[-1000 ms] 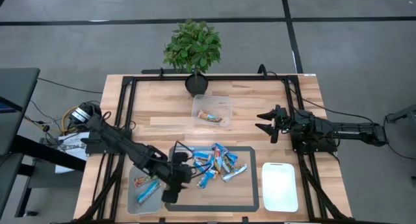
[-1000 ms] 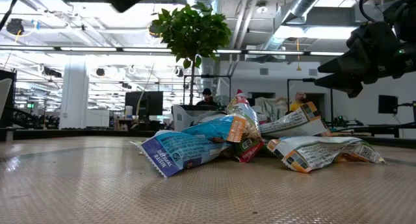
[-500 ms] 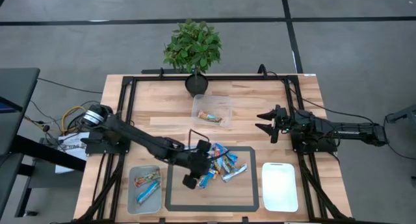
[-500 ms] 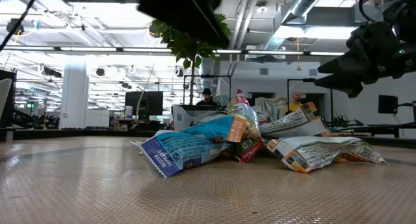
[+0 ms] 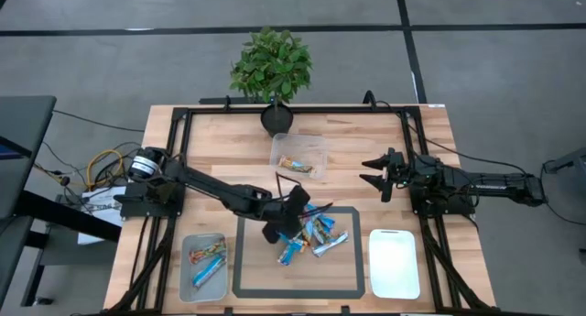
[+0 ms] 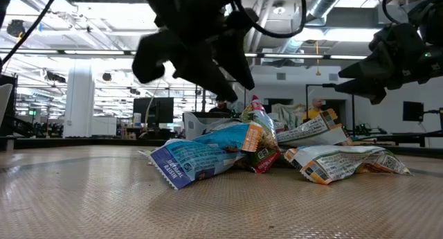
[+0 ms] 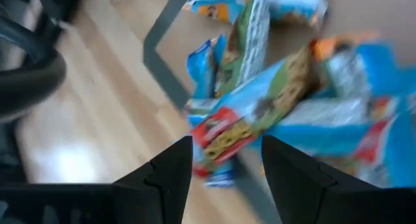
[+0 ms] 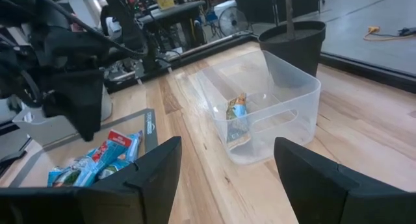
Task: Pick and place Granola Bars by type
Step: Put the red granola bar into the gray bin
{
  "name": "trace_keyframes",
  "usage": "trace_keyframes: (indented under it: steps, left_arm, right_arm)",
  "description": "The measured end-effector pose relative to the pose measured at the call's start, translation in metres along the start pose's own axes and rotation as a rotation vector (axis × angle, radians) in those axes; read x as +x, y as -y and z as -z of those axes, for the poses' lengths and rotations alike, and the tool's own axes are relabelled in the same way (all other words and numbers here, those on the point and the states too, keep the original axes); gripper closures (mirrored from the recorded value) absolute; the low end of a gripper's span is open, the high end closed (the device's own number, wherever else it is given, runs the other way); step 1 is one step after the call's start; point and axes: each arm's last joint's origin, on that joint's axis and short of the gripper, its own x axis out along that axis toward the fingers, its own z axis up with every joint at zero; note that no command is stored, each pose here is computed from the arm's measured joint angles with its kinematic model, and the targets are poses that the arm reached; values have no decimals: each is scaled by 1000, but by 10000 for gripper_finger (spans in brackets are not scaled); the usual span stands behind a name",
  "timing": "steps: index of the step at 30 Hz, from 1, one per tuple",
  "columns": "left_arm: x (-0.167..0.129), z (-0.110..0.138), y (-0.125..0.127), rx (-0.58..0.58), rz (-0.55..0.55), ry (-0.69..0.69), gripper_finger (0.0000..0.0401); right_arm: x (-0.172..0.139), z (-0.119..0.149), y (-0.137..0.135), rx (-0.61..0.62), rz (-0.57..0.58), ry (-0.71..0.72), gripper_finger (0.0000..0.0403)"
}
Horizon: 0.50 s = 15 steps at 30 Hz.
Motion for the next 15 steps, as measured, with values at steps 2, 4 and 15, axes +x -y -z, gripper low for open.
trace_keyframes:
  steps: [2,4,15]
  left_arm:
    - [0,2,-3,33,-46,-35,224]
    - [1,3,-9,-86,-108,-43,224]
    - [4,17,-21,-1229,91,28,224]
  right_arm:
    - [0,0,0,0,0,1,163]
    - [0,0,0,0,-1,1,163]
    - [0,0,0,0,-1,1,163]
